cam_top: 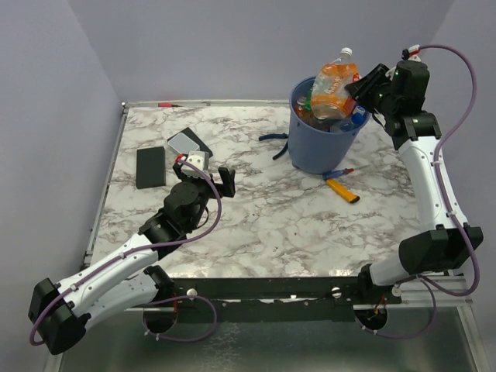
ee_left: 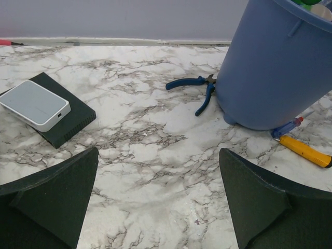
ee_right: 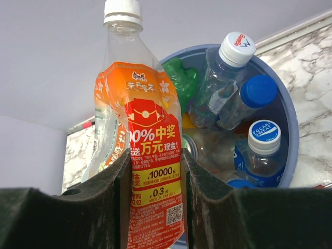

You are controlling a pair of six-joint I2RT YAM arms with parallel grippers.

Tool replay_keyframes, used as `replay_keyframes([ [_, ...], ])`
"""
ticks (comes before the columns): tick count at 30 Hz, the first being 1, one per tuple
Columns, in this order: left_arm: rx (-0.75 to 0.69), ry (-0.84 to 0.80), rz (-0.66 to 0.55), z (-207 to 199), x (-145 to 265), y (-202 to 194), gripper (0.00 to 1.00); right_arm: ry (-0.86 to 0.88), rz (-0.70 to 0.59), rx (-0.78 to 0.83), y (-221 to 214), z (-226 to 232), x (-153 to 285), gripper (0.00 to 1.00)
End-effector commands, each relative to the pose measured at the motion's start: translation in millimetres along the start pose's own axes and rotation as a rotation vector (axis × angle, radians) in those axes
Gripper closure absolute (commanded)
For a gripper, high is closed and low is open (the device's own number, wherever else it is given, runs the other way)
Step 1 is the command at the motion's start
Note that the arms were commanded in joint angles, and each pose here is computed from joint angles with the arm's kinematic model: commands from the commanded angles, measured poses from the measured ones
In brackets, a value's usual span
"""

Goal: Put the plastic bottles in the bin
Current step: Place the plastic bottle in the trash bin.

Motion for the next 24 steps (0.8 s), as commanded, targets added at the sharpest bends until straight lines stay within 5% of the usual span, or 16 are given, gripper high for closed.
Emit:
replay_keyframes([
  [1,0.015,-0.021,-0.024,-4.6,1.6,13.3,0.01,-0.011,0.023,-0.038,-3.3,-10.4,-16.2,0.71],
  [16,0.017,-0.038,-0.014,-8.3,0.2,11.2,0.01,-0.086,0.023,-0.018,-14.4,-43.0,-12.8,0.68],
  [24,0.013,-0.039,-0.010,-8.8,-0.5,10.0,0.01,-0.054,0.059,-0.028,-16.1,-34.4,-14.6,0.36],
])
Point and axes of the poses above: each gripper's point midway between its finger pads, its own x axis back along the fingers, its own z axis along the line the jaws close on, y = z × x, the point moved 2 cm from there along x, back along the fingers, and after that the axes turned 9 degrees about -x, right-handed, at the moved point
